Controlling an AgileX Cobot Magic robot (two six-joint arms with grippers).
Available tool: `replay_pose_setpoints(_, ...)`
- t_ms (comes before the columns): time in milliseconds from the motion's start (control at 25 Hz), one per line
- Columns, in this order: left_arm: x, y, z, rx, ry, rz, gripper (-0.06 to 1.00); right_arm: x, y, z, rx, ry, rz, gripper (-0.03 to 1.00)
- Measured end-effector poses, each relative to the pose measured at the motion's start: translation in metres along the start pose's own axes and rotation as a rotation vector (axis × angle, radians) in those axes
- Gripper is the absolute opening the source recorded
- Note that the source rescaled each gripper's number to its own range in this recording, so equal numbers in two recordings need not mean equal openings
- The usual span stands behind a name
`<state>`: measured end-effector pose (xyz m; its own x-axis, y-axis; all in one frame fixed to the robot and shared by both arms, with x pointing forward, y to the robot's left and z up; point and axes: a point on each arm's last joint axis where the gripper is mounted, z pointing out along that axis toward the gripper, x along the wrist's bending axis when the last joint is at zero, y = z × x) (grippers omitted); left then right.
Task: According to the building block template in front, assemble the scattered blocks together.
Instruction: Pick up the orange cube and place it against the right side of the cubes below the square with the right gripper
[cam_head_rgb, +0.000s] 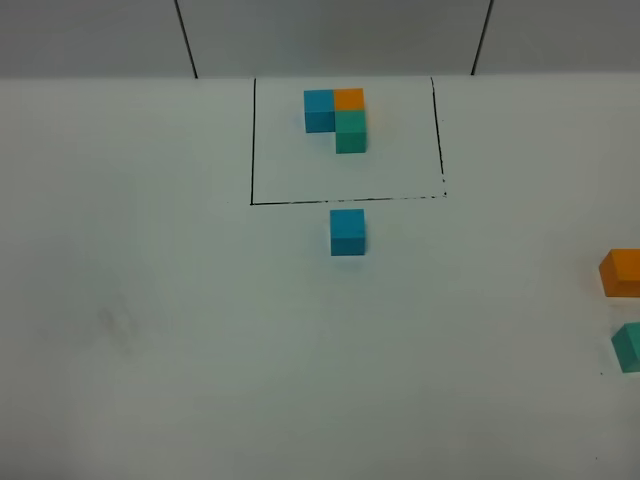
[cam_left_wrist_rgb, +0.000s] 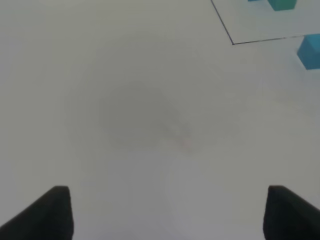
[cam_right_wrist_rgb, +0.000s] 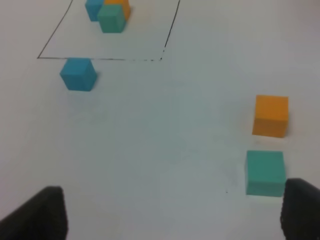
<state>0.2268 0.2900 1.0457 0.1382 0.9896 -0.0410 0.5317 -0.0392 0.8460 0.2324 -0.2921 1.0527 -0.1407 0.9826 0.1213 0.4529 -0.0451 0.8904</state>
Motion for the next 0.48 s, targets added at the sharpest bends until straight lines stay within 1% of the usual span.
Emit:
replay_pose_setpoints(80, -0.0002, 0.0001, 0.0002, -0.001, 0.016, -0.028, 0.68, 0.0, 0.0, 0.0, 0.0, 0.0, 0.001, 0.83)
replay_pose_setpoints(200, -0.0003, 0.0001, 0.0002, -0.001, 0.021, -0.053, 0.68, 0.0, 0.0, 0.0, 0.0, 0.0, 0.002, 0.83)
replay_pose_setpoints(480, -0.0003, 0.0001, 0.0002, -0.002, 0.021, -0.062, 0.68, 0.0, 0.0, 0.0, 0.0, 0.0, 0.002, 0.83)
